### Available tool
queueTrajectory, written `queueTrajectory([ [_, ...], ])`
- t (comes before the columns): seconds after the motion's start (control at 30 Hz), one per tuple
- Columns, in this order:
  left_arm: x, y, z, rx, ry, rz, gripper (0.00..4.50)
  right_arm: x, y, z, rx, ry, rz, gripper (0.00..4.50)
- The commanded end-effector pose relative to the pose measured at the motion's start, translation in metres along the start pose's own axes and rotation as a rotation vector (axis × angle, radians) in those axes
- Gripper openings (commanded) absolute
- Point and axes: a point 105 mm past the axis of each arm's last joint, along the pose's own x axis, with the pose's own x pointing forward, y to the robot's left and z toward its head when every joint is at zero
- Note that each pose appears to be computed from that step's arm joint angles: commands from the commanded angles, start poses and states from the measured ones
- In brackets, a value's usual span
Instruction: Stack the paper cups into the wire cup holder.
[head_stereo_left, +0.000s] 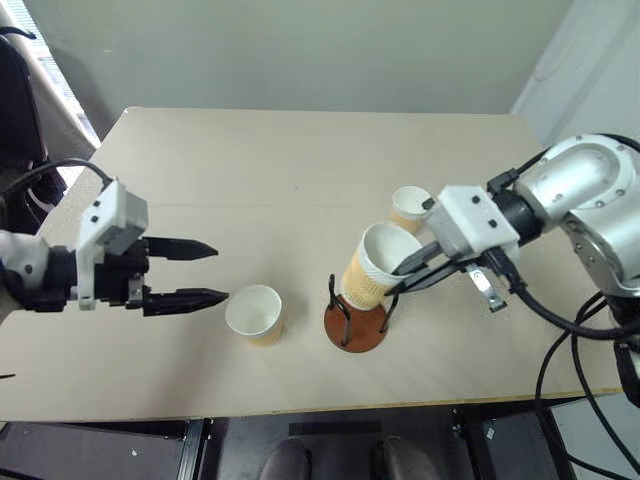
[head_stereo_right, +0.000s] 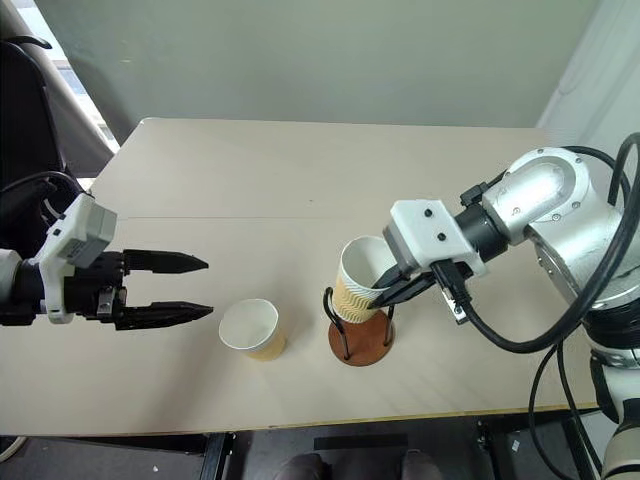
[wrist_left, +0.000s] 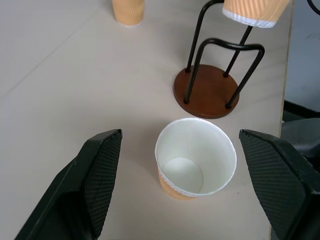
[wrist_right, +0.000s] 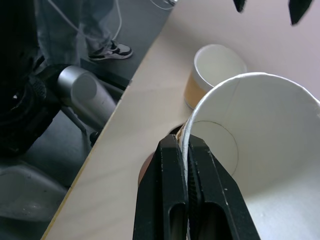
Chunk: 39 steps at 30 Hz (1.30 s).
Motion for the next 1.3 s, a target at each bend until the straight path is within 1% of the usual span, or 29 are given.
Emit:
queueTrajectory([
  [0.03,-0.006,-0.003,0.011,0.057,-0.007,0.030,4.02,0.002,0.001,-0.002,-0.041,0.030,-0.002,0.01],
  [0.17,-0.007,-0.005,0.010,0.057,-0.006,0.034,4.02,0.005,-0.001,-0.007,-0.049,0.050,-0.004,0.01],
  [0.3,-0.007,-0.004,0.012,0.062,-0.015,0.051,4.02,0.007,-0.007,-0.018,-0.040,0.106,-0.016,0.01],
  [0.33,-0.007,-0.005,0.012,0.060,-0.020,0.052,4.02,0.007,-0.009,-0.019,-0.041,0.113,-0.021,0.19],
  [0.43,-0.007,-0.006,0.013,0.057,-0.022,0.049,4.02,0.007,-0.008,-0.018,-0.035,0.108,-0.006,0.93],
  [0.53,-0.007,-0.006,0.013,0.058,-0.019,0.052,4.02,0.006,-0.009,-0.016,-0.035,0.098,-0.009,2.02],
  [0.57,-0.007,-0.006,0.013,0.059,-0.018,0.052,4.02,0.003,-0.012,-0.015,-0.034,0.093,-0.026,2.32],
  [0.6,-0.007,-0.006,0.013,0.060,-0.017,0.051,4.02,-0.001,-0.016,-0.014,-0.033,0.091,-0.051,2.79],
  [0.63,-0.007,-0.006,0.013,0.061,-0.016,0.051,4.02,-0.008,-0.021,-0.013,-0.030,0.090,-0.085,3.09],
  [0.73,-0.007,-0.006,0.013,0.062,-0.013,0.052,4.02,-0.047,-0.052,-0.023,0.018,0.117,-0.286,4.11],
  [0.8,-0.008,-0.006,0.013,0.062,-0.008,0.053,4.02,-0.074,-0.071,-0.046,0.066,0.195,-0.418,4.11],
  [0.83,-0.008,-0.006,0.013,0.062,-0.007,0.053,4.02,-0.081,-0.077,-0.060,0.088,0.237,-0.457,4.11],
  [0.9,-0.006,-0.006,0.013,0.062,-0.009,0.051,4.02,-0.088,-0.083,-0.086,0.117,0.310,-0.489,4.11],
  [1.0,-0.005,-0.006,0.013,0.063,-0.013,0.046,4.02,-0.091,-0.089,-0.116,0.161,0.370,-0.517,4.11],
  [1.13,-0.006,-0.009,0.015,0.059,-0.021,0.036,4.02,-0.088,-0.092,-0.138,0.199,0.395,-0.521,4.11],
  [1.3,-0.007,-0.012,0.016,0.048,-0.024,0.031,4.02,-0.079,-0.102,-0.146,0.195,0.397,-0.526,4.11],
])
